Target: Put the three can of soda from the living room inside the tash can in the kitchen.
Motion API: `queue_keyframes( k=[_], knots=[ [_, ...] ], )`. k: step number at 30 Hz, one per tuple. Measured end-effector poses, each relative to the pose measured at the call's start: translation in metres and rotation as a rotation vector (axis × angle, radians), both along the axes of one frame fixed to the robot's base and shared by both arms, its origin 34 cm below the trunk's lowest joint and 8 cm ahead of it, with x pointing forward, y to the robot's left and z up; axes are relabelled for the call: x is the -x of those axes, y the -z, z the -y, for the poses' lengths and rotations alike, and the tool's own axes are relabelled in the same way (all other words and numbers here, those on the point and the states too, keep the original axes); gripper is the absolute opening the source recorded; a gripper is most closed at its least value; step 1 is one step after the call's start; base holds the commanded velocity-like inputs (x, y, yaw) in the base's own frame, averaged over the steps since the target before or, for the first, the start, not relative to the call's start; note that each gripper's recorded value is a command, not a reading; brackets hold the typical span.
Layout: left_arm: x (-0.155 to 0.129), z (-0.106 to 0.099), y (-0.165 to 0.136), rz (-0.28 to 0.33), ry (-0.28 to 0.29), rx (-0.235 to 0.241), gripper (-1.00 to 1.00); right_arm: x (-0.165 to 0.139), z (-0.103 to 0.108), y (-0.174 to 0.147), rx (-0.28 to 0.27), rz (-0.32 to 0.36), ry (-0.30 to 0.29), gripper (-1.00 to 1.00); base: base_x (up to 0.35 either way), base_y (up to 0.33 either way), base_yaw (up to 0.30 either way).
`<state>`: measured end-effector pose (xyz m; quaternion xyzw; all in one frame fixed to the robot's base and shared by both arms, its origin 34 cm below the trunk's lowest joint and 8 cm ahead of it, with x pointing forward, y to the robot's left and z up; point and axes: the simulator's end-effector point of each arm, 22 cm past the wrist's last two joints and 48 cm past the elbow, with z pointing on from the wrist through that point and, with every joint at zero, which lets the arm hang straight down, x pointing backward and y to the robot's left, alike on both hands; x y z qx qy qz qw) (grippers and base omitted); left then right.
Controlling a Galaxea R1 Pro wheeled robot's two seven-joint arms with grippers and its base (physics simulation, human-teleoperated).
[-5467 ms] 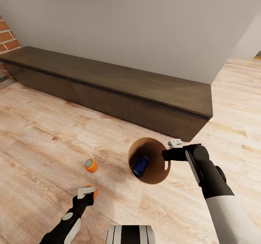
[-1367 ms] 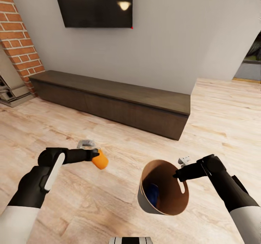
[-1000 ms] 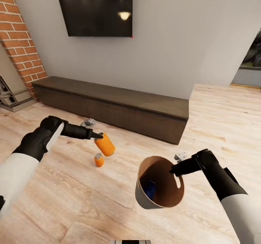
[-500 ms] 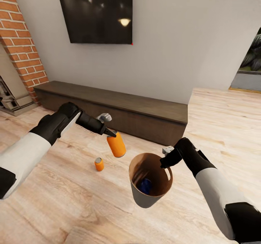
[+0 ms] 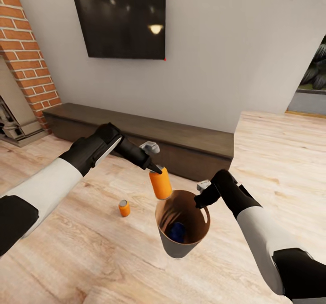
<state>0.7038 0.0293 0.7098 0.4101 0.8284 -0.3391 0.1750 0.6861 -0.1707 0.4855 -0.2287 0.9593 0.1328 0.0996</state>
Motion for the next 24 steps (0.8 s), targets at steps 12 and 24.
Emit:
queue_keyframes(
  k=[12, 24],
  knots=[
    [0.005, 0.018, -0.016, -0.002, 0.048, -0.036, -1.00, -0.023, -0.024, -0.047, -0.022, 0.009, -0.020, -1.00, 0.000, 0.000, 0.000],
    [0.000, 0.034, -0.010, 0.047, 0.038, -0.071, -1.00, -0.032, -0.042, -0.060, -0.031, 0.008, -0.040, -1.00, 0.000, 0.000, 0.000]
  ],
)
